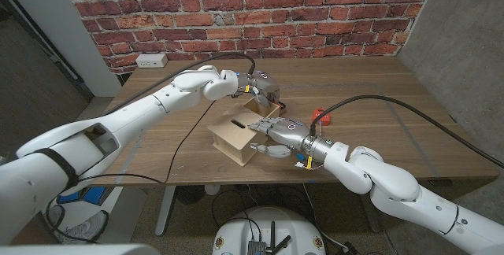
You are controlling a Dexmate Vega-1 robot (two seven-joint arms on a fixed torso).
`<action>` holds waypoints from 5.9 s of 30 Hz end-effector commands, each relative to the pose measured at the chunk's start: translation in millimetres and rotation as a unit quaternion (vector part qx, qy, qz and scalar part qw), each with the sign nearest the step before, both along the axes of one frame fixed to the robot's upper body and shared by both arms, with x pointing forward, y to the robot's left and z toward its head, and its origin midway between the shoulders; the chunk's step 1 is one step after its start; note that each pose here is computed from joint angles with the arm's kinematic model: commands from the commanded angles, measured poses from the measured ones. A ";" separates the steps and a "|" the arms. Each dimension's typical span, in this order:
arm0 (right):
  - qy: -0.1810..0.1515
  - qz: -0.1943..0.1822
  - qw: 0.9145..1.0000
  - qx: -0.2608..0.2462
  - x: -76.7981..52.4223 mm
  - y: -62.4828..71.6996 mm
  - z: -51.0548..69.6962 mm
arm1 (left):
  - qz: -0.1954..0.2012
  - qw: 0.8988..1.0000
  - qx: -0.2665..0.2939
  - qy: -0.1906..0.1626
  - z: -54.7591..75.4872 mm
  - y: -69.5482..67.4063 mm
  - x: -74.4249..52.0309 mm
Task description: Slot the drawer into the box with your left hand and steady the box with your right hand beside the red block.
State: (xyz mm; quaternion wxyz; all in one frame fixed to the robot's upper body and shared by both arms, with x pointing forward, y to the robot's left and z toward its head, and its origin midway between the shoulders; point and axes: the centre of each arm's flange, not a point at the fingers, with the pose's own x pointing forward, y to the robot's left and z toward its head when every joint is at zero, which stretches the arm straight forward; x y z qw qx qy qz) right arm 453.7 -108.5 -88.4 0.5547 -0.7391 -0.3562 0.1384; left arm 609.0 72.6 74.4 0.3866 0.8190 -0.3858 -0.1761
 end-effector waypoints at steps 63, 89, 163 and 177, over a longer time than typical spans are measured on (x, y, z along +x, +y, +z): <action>0.007 0.002 1.000 0.001 4.3 -2.8 2.7 | 0.031 1.000 0.001 0.005 -0.8 10.1 -21.6; 0.003 0.006 1.000 -0.001 5.8 -2.5 3.6 | 0.048 0.999 0.004 0.011 -4.0 17.2 -33.3; 0.008 0.006 1.000 0.005 8.7 2.8 10.0 | 0.062 0.997 0.020 0.041 49.8 20.4 -30.5; 0.006 0.004 1.000 0.007 8.6 4.1 11.9 | 0.071 0.990 0.018 0.122 71.8 20.9 -19.8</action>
